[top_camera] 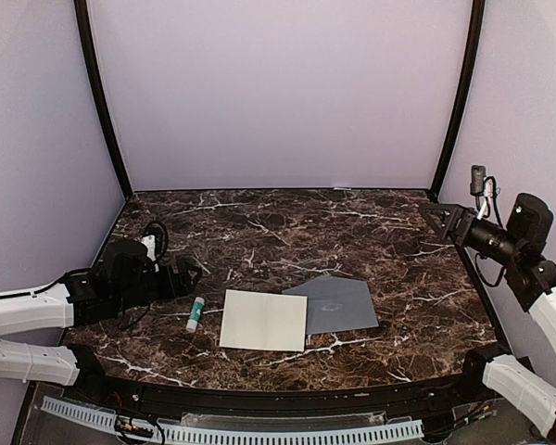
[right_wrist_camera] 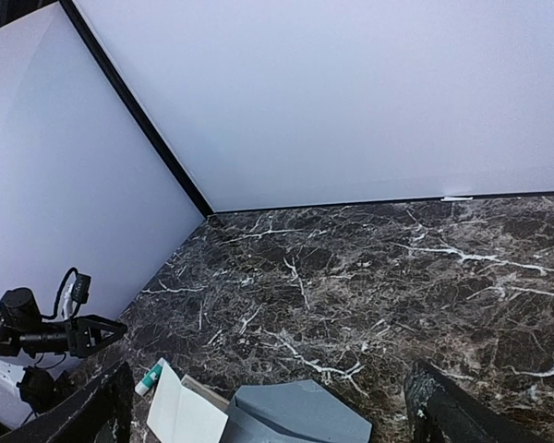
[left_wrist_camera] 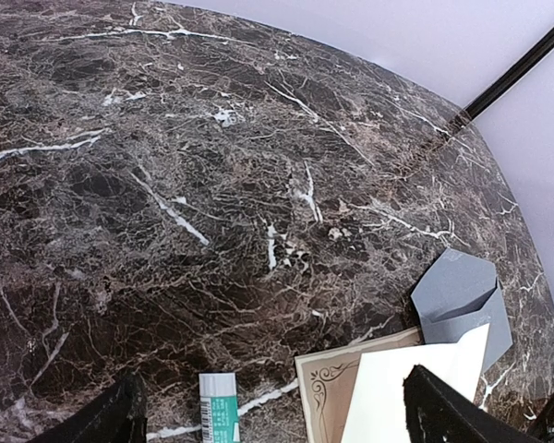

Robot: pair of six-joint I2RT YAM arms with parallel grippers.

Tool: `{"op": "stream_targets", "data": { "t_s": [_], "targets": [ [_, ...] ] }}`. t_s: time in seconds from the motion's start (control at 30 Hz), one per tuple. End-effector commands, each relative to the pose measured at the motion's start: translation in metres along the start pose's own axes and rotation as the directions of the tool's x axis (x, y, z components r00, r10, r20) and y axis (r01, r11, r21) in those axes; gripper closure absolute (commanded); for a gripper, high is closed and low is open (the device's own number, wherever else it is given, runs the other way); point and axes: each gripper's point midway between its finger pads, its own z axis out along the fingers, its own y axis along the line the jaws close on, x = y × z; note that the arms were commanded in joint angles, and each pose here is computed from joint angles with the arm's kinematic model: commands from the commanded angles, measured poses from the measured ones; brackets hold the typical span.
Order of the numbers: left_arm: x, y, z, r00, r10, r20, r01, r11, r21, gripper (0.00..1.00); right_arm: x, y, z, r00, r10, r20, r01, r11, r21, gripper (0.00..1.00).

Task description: Place the letter into the envelope and seal it

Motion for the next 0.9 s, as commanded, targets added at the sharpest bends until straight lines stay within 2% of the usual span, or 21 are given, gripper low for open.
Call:
{"op": "stream_targets", "data": {
  "t_s": [0.0,0.2,0.47,0.7,0.87],
  "targets": [
    [-0.012,-0.013,-0.003,1.0,0.013,0.026,-0.014,0.999,0.035,0.04,-0.004,0.015,0.001,1.0,-0.013,0.026,0.015,0.995,-0.097,0.01],
    [-0.01,-0.018,-0.003,1.0,0.019,0.014,-0.019,0.998,0.052,0.05,0.002,0.043,0.004,0.999,-0.036,0.007,0.037,0.968,-0.246,0.01],
    [-0.005,-0.024,0.001,0.999,0.034,-0.011,-0.033,0.997,0.068,0.05,0.03,0.065,0.038,0.981,-0.086,-0.175,0.031,0.955,-0.295,0.01],
    [-0.003,-0.028,0.003,0.998,0.05,-0.024,-0.048,0.996,0.076,0.05,0.072,0.086,0.084,0.923,-0.17,-0.346,0.057,0.947,-0.316,0.01],
    [-0.001,-0.03,0.004,0.998,0.055,-0.031,-0.052,0.995,0.082,0.05,0.107,0.105,0.113,0.852,-0.262,-0.453,0.094,0.928,-0.36,0.01]
  ]
}}
